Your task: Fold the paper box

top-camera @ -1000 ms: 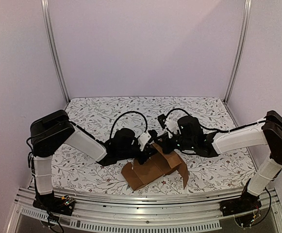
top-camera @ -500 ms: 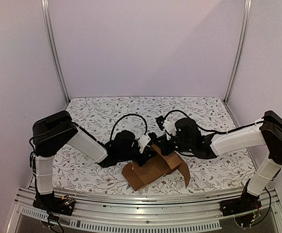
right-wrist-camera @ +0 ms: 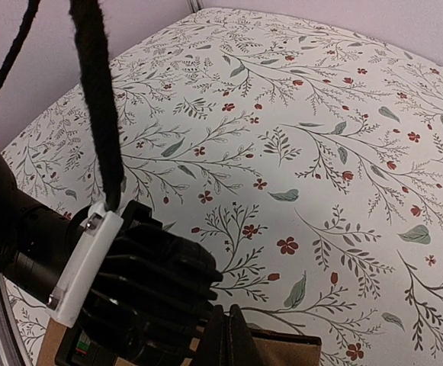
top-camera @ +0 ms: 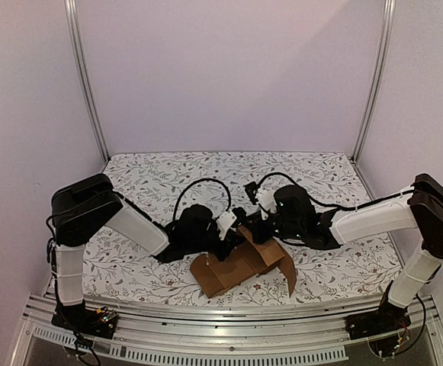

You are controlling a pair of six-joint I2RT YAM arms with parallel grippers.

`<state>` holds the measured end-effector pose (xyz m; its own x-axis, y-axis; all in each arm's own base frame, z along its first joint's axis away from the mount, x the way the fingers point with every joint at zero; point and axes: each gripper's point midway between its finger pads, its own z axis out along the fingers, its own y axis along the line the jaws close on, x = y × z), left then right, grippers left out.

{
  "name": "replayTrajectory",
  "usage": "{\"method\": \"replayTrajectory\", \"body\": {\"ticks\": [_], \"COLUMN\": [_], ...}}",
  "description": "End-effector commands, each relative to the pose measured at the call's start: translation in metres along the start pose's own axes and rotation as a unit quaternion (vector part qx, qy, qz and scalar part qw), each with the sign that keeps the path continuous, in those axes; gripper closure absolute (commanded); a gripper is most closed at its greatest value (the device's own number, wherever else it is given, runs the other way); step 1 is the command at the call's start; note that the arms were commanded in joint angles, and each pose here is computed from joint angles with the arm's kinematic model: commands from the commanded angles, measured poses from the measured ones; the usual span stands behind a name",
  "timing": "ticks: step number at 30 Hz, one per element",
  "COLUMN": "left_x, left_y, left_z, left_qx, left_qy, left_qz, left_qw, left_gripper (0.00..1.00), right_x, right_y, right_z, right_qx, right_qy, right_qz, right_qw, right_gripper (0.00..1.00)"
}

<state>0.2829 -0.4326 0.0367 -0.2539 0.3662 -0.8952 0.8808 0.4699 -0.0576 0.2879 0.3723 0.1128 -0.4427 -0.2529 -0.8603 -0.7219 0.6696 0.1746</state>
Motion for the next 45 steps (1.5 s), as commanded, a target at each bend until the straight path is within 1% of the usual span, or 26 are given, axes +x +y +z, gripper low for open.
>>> {"method": "replayTrajectory", "body": {"ticks": [1, 7, 9, 12, 17, 20, 23, 25, 28, 33, 36, 40, 42, 45], "left_x": [-0.011, -0.016, -0.017, -0.019, -0.027, -0.03, -0.029, -0.027, -0.024, -0.015, -0.008, 0.0, 0.004, 0.009], "left_y": [-0.007, 0.0, 0.004, 0.009, 0.016, 0.018, 0.03, 0.032, 0.039, 0.052, 0.055, 0.045, 0.04, 0.031], "left_z": [0.003, -0.003, -0.005, -0.009, -0.02, -0.021, -0.022, -0.021, -0.027, -0.033, -0.035, -0.029, -0.027, -0.024], "left_qx": [0.013, -0.009, -0.02, -0.036, -0.062, -0.069, -0.105, -0.11, -0.133, -0.183, -0.201, -0.185, -0.172, -0.147], "left_qy": [-0.016, -0.019, -0.019, -0.015, -0.02, -0.007, 0.015, 0.031, 0.035, 0.05, 0.055, 0.063, 0.065, 0.067], "left_qz": [0.008, 0.004, 0.002, 0.001, -0.015, -0.031, -0.069, -0.085, -0.103, -0.143, -0.161, -0.153, -0.147, -0.137], "left_qw": [1.0, 1.0, 1.0, 0.999, 0.998, 0.997, 0.992, 0.99, 0.985, 0.971, 0.965, 0.969, 0.972, 0.977], "left_gripper": [1.0, 1.0, 1.0, 1.0, 1.0, 1.0, 1.0, 1.0, 1.0, 1.0, 1.0, 1.0, 1.0, 1.0], "right_x": [0.051, 0.027, 0.018, 0.001, -0.019, -0.027, -0.032, -0.037, -0.043, -0.046, -0.042, -0.038, -0.039, -0.04], "right_y": [-0.007, -0.002, -0.001, -0.004, -0.008, -0.01, -0.013, -0.014, -0.014, -0.012, -0.02, -0.031, -0.035, -0.034], "right_z": [0.004, -0.004, -0.008, -0.019, -0.039, -0.053, -0.064, -0.074, -0.086, -0.104, -0.107, -0.103, -0.099, -0.089], "right_qx": [0.016, 0.011, 0.01, 0.024, 0.034, 0.044, 0.056, 0.059, 0.061, 0.059, 0.078, 0.092, 0.087, 0.071], "right_qy": [0.086, 0.058, 0.048, 0.026, 0.005, -0.003, -0.002, -0.006, -0.014, 0.001, 0.01, 0.026, 0.037, 0.052], "right_qz": [0.004, 0.013, 0.016, 0.015, 0.014, 0.01, 0.007, 0.006, 0.009, 0.013, 0.011, 0.012, 0.012, 0.011], "right_qw": [0.996, 0.998, 0.999, 0.999, 0.999, 0.999, 0.998, 0.998, 0.998, 0.998, 0.997, 0.995, 0.995, 0.996], "right_gripper": [1.0, 0.99, 0.93, 0.8, 0.72, 0.69, 0.63, 0.56, 0.54, 0.5, 0.47, 0.41, 0.38, 0.32]}}
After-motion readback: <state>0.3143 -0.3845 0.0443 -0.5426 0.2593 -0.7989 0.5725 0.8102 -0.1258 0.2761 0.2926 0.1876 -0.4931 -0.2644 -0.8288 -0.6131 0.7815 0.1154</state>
